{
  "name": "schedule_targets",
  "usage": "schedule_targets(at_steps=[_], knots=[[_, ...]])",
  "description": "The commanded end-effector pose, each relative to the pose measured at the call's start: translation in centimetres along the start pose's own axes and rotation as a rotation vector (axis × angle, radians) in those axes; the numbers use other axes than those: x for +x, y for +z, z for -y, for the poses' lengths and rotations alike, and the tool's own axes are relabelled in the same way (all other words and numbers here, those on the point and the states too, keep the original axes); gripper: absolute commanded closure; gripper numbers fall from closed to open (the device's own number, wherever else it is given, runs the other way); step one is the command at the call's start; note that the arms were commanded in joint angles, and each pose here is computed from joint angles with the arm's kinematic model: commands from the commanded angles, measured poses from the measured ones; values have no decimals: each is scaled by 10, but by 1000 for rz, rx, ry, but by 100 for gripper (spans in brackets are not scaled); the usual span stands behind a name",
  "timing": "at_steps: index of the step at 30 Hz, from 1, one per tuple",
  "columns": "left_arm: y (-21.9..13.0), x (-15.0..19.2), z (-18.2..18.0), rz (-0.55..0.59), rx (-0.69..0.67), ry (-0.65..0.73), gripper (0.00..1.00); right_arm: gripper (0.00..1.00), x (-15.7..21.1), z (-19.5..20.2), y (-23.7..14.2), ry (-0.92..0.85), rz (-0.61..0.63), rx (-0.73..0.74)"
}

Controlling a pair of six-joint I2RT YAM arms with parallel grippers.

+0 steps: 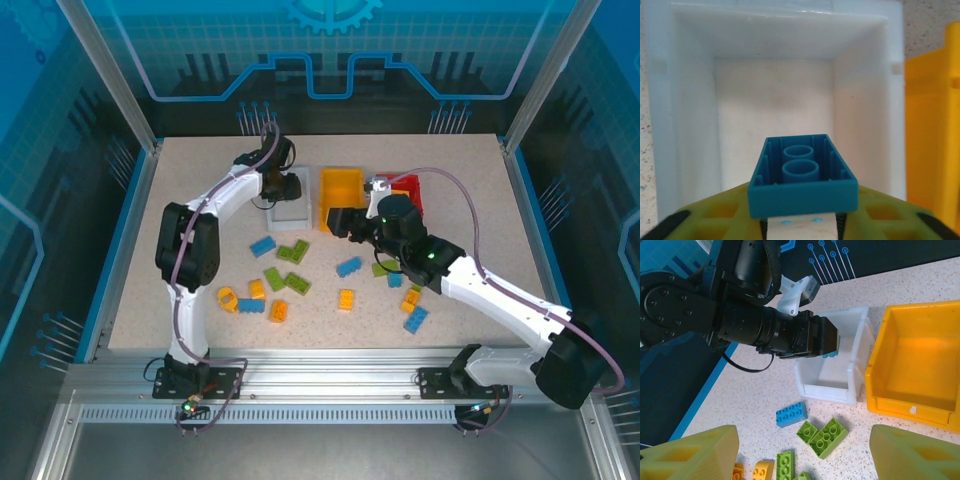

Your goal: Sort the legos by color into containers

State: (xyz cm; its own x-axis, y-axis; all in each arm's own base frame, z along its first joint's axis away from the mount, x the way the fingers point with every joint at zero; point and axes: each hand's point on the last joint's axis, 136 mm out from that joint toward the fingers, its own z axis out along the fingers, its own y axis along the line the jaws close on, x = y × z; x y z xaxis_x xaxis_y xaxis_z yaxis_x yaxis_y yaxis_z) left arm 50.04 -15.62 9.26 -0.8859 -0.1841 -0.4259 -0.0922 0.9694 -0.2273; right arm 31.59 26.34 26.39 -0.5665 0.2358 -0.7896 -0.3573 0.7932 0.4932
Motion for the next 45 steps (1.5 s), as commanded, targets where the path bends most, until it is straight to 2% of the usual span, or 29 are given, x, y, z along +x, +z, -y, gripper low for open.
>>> schedule_targets(at_steps=[1,5,10,14,17,22,26,31,33,40,45], knots=[[-3,-5,7,-13,34,-6,49,29,-1,6,-1,5,-16,31],[-23,-7,13,12,66,-21,41,29,10,23,-7,14,-50,112],[-74,-14,27,88,156,-48,41,32,37,58,-25,71,-116,273],[-117,-5,40,139,228,-58,41,33,65,93,-49,86,-193,456],[-146,17,54,158,291,-41,40,33,84,112,-60,79,-260,537],[-183,82,81,162,394,26,38,33,92,145,-74,81,-364,664],[-198,144,107,136,503,59,37,34,105,189,-97,219,-439,793],[-201,210,133,112,632,74,36,36,132,221,-94,377,-505,791],[-204,226,143,122,664,94,36,40,140,228,-86,423,-526,758],[-209,246,157,151,671,149,35,45,166,245,-76,483,-585,796],[-213,242,158,165,665,164,35,55,174,252,-65,518,-604,792]])
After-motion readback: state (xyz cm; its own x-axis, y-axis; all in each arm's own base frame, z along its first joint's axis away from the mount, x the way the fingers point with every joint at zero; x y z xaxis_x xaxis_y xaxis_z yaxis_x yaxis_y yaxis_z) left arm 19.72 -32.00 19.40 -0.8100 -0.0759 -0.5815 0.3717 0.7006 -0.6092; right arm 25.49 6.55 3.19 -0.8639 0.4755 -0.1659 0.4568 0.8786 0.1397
